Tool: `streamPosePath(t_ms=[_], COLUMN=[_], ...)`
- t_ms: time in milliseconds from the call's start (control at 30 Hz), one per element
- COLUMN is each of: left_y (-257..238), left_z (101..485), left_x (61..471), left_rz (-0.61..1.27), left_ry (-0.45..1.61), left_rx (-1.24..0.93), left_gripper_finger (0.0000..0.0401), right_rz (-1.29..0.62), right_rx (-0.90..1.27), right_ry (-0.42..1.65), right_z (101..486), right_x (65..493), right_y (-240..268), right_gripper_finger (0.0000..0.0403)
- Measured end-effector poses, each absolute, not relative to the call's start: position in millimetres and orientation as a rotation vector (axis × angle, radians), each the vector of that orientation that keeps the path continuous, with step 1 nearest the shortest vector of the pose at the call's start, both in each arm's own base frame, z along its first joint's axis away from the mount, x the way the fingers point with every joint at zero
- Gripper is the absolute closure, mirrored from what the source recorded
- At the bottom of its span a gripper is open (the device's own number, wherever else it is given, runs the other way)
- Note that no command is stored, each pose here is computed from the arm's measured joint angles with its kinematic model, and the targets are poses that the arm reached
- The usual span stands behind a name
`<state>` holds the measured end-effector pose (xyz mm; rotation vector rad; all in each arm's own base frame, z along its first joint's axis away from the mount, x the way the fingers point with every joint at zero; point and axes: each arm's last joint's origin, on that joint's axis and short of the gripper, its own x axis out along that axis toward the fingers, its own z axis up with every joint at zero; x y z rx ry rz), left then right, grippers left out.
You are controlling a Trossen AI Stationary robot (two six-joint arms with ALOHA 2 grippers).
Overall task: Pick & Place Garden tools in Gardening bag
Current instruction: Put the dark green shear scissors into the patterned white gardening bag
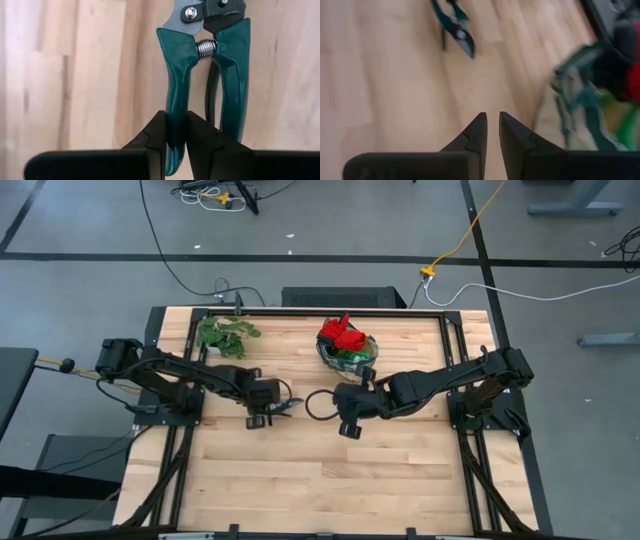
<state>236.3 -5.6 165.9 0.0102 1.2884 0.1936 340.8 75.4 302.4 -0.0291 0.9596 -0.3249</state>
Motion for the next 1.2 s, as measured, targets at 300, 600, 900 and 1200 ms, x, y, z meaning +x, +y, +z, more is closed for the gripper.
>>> streamPosePath(t_ms=[300,600,900,1200], left_y=[-4,-4,6,15], left_z=[196,235,278,306], left_x=[258,279,267,255], left_rz=[0.216,0.193,0.323,0.429], left_ry=[1.155,0.942,0.693,0.524], left_rx=[0.113,0.184,0.198,0.182], left_gripper_finger=[0.035,0.035,0.035,0.035], right_rz=[-0.478,-0.689,-0.821,-0.77], right_rx=[-0.041,-0.026,-0.016,-0.007], right_ry=[1.012,1.011,0.831,0.653], right_z=[303,302,306,315], right_x=[327,315,315,326], right_y=[69,63,72,91], right_gripper_finger=[0.0353,0.0353,0.0353,0.0353])
